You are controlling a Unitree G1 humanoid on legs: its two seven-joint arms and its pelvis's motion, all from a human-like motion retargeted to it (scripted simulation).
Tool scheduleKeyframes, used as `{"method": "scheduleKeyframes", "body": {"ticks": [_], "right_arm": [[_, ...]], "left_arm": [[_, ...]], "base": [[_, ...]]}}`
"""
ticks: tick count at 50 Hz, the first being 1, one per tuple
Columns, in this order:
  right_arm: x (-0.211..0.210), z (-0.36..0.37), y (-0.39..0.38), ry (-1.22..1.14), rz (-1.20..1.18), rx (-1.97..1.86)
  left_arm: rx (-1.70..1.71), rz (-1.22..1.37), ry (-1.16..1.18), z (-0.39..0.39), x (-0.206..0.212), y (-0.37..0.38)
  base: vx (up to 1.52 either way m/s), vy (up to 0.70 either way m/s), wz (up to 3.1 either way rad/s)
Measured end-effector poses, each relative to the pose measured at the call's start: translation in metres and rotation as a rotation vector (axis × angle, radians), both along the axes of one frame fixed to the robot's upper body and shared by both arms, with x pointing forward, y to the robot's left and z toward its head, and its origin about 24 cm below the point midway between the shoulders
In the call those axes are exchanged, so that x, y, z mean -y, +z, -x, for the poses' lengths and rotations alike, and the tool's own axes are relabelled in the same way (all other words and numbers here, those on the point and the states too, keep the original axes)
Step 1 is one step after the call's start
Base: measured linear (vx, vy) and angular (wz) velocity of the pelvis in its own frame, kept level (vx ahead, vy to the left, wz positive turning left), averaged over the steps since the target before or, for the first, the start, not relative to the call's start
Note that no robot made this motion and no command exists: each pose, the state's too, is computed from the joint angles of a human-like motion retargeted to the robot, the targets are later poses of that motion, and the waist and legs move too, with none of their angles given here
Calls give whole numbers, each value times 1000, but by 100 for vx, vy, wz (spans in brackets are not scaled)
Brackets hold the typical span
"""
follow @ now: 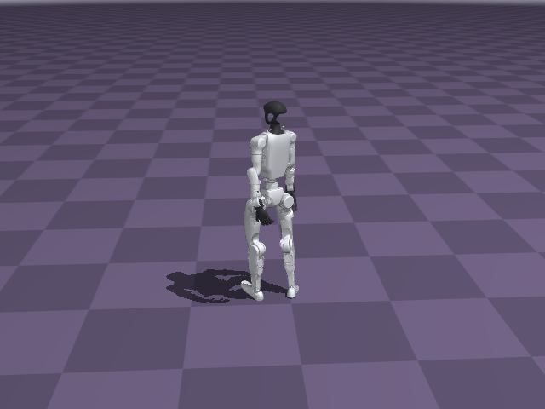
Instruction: In place motions
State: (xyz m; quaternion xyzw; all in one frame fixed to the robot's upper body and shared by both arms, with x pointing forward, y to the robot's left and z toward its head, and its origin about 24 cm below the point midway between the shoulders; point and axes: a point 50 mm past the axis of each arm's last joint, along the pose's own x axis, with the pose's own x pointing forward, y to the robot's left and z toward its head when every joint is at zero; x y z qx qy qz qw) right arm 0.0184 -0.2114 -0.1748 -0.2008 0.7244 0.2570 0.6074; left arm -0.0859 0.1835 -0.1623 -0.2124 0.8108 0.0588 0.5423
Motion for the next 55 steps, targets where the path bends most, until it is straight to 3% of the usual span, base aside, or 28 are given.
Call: {"method": "scheduleKeyframes", "body": {"ticks": [11,17,25,40,55], "right_arm": [[17,-18,4,36,95,21],[17,14,4,-62,128,-62],[14,56,9,-224,154,-195],[9,27,3,-86,86,-101],[-4,16,1,-36,42,-99]], "left_arm": [[81,7,-141,-20,-29,-1],[119,-28,-277,-41,-49,-2],[184,88,-314,-56,-22,-7],[44,151,-135,-15,5,-2],[-2,161,-138,2,13,1]], "base": [[3,-26,-134],[0,-25,-90],[2,-13,-45],[2,-10,-9],[-9,-22,-26]]}}
